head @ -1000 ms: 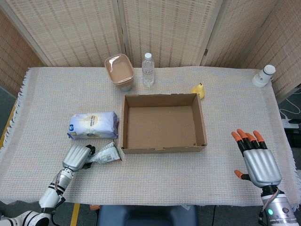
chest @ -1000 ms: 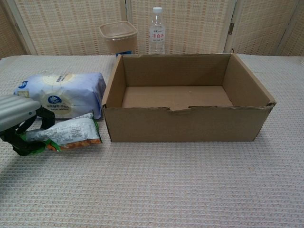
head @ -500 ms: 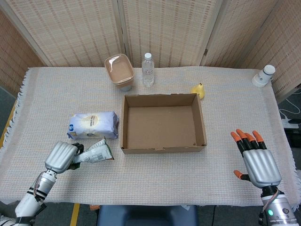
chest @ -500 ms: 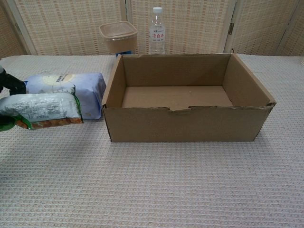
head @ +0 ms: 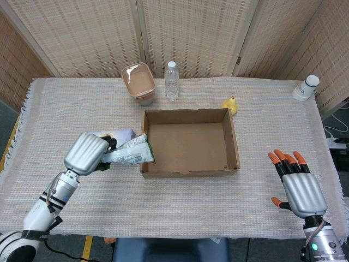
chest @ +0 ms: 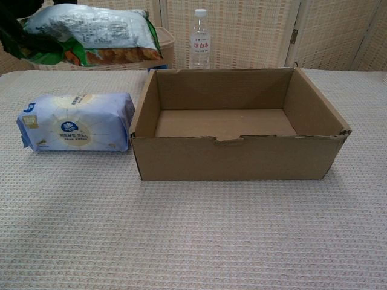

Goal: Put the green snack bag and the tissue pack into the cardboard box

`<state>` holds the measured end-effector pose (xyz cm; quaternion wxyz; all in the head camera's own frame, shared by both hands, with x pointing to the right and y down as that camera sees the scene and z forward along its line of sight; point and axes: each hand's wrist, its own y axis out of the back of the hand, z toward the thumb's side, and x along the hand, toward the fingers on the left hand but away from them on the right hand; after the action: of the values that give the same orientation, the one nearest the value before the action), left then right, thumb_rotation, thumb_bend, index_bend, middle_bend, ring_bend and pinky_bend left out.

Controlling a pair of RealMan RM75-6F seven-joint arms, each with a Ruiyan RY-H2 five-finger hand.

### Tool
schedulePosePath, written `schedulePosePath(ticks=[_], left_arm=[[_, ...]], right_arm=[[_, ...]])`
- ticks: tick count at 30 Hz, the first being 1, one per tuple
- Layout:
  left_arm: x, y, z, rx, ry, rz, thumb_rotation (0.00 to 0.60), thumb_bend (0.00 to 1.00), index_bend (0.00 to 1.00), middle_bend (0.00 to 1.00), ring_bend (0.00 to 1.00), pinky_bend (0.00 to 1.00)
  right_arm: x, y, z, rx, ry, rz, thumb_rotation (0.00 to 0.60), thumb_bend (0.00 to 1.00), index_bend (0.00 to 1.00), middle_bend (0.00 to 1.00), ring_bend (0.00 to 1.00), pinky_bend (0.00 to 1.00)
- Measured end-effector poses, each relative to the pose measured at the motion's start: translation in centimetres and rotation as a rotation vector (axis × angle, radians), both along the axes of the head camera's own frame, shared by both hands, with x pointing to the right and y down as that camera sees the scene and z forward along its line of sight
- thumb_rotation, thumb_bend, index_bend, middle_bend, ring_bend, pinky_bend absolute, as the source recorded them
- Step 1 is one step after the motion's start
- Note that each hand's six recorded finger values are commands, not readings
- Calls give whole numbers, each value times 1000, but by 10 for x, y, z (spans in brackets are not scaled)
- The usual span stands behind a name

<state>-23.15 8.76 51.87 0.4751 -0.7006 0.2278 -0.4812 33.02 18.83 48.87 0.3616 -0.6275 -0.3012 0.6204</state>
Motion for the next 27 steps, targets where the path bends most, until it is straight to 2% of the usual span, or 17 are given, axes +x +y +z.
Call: schedulePosePath(ticks=[9,13,19,21,22,23,24,25,27], left_arm=[[79,-12,42,33,27,103,600,441,790,920,764,799],[103,-17,63,60,41,101,600,443,790,920,764,799],[130,-24,94,84,69,50,600,443,783,912,756,790],[138,-23,104,78,90,22,600,406,660,780,639,692],[140,-22,109,70,97,11,600,348,457,577,462,539],[141,-20,115,52,98,3,600,279,235,322,249,343],[141,-19,119,34,91,2,600,230,88,147,107,198],[141,-18,123,14,80,4,600,197,4,28,15,92],[139,-17,129,-31,49,6,600,180,0,0,0,53]], right_arm=[[3,-2,-4,12,1,9,600,15,65,42,0,0],[4,-4,-4,13,4,13,600,15,65,42,0,0],[4,-3,-2,6,5,11,600,16,65,42,0,0],[4,-3,-2,7,4,11,600,16,65,42,0,0],[4,-3,-2,7,4,12,600,15,65,42,0,0],[4,-3,-2,7,4,13,600,15,65,42,0,0],[4,-3,-2,7,4,14,600,16,65,42,0,0],[4,-3,-2,7,5,15,600,15,65,42,0,0],[4,-4,-2,7,4,16,600,16,65,42,0,0]])
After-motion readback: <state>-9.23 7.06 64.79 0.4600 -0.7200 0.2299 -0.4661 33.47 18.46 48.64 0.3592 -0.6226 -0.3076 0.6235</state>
